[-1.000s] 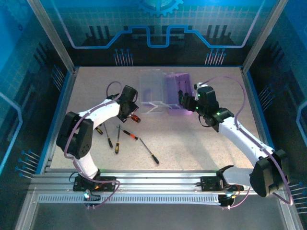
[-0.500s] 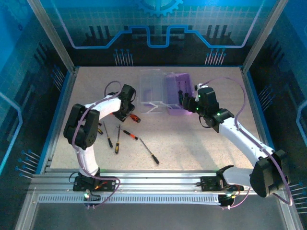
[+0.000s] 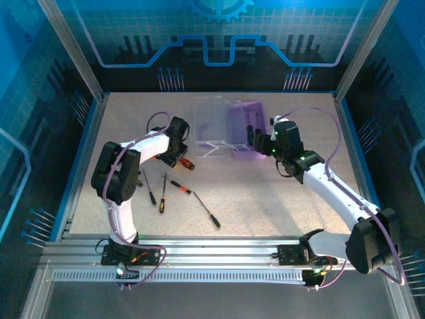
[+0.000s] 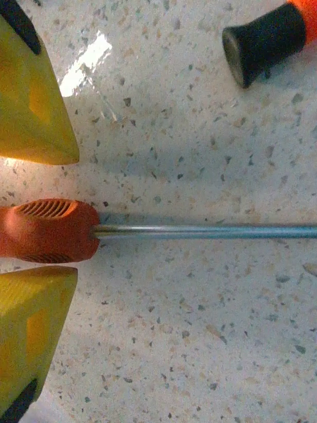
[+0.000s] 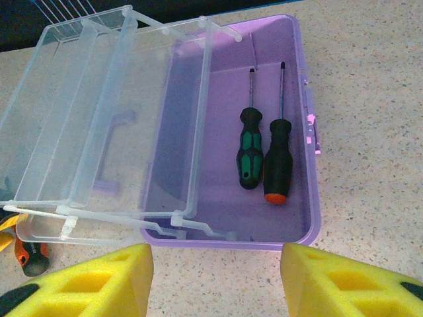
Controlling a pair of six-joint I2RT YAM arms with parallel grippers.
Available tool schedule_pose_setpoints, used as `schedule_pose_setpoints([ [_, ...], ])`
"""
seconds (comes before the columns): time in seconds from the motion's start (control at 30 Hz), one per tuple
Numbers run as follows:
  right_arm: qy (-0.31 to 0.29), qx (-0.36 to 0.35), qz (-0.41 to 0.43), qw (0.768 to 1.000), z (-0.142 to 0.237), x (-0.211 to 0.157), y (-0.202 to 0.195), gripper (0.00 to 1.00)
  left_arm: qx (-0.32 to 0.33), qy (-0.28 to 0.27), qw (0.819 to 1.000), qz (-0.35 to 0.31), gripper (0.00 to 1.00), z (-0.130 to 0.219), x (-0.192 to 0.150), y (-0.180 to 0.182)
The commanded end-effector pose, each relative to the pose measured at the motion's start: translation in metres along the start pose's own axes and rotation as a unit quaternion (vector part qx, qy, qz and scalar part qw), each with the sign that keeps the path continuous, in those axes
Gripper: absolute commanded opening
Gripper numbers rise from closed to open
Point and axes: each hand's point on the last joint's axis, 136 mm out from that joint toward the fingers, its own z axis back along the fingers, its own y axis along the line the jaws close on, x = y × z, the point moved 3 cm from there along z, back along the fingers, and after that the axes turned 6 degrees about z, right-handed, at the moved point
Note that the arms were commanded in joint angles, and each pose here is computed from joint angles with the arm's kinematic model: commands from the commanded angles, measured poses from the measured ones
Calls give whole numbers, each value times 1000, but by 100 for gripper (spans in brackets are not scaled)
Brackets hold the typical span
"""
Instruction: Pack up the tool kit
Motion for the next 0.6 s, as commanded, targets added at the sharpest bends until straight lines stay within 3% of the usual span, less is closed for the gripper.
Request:
schedule_pose_setpoints([
  [0.0,-12,-2,-11,1000,6,5,-5,54,2,20,1000,-10,41,-10,-4,6],
  [0.3,-18,-1,-7,1000,8,8,-7,55,-30,-2,999,-10,21,2,8,15],
  [0.57,-21,12,-10,1000,10,9,-3,54,-98,10,995,-35,17,28,9,-6],
])
